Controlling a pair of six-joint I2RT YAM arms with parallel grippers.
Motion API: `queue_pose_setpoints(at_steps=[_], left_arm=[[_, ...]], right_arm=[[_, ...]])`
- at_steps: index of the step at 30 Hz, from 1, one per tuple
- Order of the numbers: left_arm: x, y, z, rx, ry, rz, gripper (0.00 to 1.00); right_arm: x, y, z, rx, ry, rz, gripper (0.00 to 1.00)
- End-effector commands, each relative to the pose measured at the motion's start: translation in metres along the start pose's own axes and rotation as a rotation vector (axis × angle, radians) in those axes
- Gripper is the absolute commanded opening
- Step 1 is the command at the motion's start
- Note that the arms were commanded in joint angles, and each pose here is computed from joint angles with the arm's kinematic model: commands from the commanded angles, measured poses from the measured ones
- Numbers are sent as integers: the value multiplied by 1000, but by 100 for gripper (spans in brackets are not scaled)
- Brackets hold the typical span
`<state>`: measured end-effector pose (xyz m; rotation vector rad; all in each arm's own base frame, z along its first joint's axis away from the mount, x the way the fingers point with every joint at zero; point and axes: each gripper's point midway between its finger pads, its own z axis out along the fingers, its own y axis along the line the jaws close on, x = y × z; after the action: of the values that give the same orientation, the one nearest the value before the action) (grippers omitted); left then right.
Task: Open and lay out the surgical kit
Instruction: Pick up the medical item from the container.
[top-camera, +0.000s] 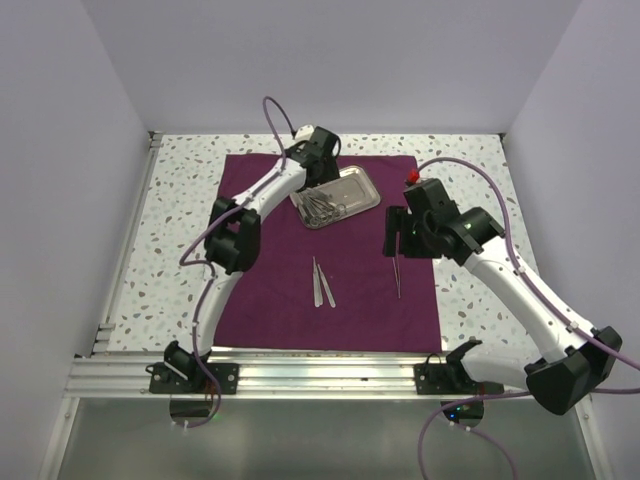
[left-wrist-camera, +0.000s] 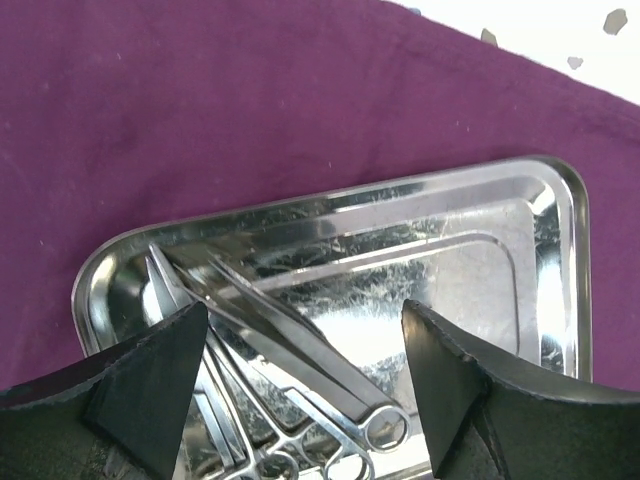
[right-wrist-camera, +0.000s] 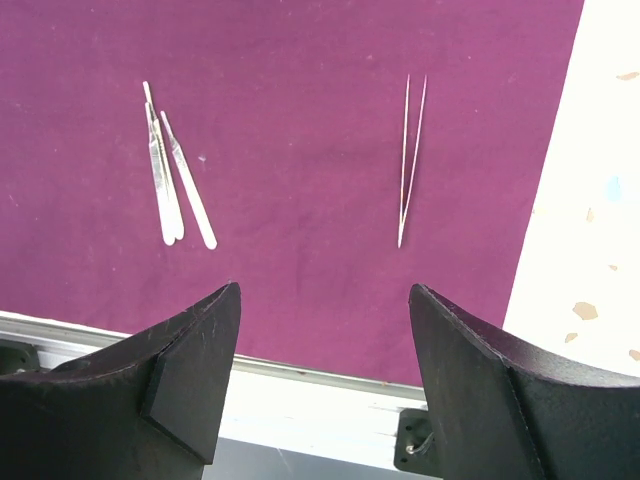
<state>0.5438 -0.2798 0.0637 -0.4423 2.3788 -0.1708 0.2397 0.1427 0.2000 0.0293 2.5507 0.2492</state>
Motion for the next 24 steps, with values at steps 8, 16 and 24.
queue_pose_setpoints(at_steps=[8, 16, 24], left_arm=[[30, 3, 5, -76, 26, -14, 80], [32, -3, 25, -53, 11, -26, 68], [-5, -32, 11, 73, -75, -42, 0]], right_arm=[[1, -10, -11, 24, -7, -41, 72], [4, -19, -19, 58, -2, -57, 72], [6, -27, -24, 89, -3, -69, 72]])
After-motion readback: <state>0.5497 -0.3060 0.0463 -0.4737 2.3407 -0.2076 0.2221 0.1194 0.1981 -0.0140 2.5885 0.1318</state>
